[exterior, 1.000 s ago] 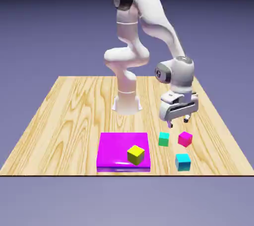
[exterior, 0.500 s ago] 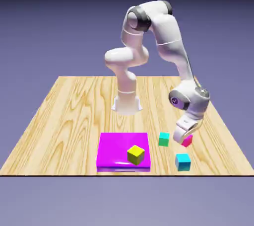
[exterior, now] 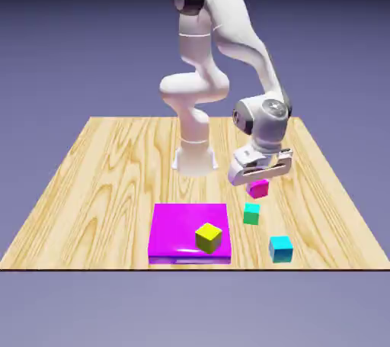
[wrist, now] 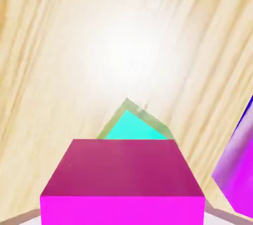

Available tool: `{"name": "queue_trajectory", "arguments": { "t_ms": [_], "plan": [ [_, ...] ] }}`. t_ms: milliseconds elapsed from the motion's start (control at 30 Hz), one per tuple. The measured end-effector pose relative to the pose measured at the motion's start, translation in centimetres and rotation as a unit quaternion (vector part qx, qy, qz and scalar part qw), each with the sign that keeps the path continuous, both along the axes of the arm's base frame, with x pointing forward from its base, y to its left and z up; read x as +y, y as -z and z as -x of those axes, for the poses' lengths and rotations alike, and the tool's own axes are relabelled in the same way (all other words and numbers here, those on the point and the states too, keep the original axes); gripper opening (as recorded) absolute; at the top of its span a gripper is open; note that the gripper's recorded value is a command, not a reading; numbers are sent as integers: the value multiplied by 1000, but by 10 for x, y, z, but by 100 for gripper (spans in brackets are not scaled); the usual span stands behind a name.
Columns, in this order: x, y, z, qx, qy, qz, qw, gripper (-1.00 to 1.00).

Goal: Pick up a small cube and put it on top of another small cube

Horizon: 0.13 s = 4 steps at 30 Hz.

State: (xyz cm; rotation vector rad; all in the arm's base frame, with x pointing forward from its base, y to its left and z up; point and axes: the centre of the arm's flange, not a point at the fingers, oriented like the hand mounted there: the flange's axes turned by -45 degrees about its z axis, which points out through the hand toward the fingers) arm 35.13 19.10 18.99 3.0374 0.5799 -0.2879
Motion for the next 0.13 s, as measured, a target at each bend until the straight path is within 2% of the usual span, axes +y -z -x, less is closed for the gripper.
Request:
{"name": "queue_trajectory", "arguments": {
  "t_ms": [33,67,133],
  "plan": [
    [-1,13,3,0,0,0,1000,-100],
    [-1,16,4,0,0,0,1000,100],
    [-1,16,4,0,0,0,1000,100]
  ]
}}
